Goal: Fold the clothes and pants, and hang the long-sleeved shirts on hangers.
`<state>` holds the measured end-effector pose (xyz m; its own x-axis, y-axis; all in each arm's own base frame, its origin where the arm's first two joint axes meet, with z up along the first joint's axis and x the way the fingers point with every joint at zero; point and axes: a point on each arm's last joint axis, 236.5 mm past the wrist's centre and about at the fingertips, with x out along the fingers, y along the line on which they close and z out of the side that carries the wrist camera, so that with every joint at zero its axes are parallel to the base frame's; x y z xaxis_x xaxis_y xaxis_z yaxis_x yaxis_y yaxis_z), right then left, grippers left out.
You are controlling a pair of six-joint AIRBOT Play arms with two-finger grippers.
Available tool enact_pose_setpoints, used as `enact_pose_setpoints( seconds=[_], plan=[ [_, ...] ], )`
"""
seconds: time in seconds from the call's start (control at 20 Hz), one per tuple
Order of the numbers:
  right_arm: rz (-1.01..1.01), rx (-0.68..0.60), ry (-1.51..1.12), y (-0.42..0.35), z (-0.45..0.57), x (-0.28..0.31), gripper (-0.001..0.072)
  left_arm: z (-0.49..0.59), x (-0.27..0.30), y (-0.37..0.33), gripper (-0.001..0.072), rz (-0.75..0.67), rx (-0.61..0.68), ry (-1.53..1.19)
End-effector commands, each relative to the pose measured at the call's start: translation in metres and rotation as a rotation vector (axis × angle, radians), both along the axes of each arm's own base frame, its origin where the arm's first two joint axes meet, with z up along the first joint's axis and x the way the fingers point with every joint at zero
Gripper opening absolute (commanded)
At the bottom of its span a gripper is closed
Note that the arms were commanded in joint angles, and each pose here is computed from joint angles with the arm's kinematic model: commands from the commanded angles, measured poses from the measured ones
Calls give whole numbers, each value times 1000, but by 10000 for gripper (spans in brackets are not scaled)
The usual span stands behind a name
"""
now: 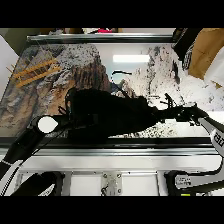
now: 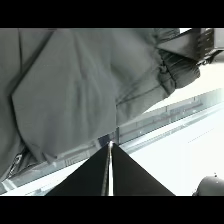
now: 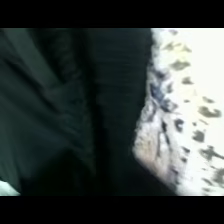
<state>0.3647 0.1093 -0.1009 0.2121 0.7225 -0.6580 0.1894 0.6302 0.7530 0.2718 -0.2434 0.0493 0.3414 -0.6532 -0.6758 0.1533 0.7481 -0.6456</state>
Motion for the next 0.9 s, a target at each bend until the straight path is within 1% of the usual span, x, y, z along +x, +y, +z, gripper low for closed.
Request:
enact_pose_setpoints(
  seconds=[0.0, 0.15, 0.25, 0.35, 0.45, 0.5, 0.55, 0.65, 0.75, 0.85],
  plan=[
    [22, 1, -63, 12, 5, 8, 29, 3, 0, 0, 11, -1, -4, -7],
    [17, -56, -170, -13, 30, 35, 27, 3, 0, 0, 11, 0, -4, -7],
    [-54, -113, -268, -53, 66, 68, 27, 3, 0, 0, 11, 0, -4, -7],
    [-193, -185, -353, -117, 109, 101, 27, 3, 0, 0, 11, 0, -4, -7],
    [-422, -255, -422, -199, 152, 122, 27, 3, 0, 0, 11, 0, -4, -7],
    [-567, -285, -453, -246, 174, 123, 27, 3, 0, 0, 11, 0, -4, -7],
    [-704, -322, -481, -291, 194, 114, 26, 3, 0, 0, 11, 1, -4, -8],
    [-888, -426, -485, -362, 218, 77, 26, 3, 2, 0, 11, 5, -5, -12],
    [-986, -546, -394, -407, 218, 25, 26, 5, 6, 0, 11, 17, -11, -26],
    [-1045, -637, -245, -428, 199, -28, 26, 6, 8, 0, 11, 24, -13, -35]
  ],
)
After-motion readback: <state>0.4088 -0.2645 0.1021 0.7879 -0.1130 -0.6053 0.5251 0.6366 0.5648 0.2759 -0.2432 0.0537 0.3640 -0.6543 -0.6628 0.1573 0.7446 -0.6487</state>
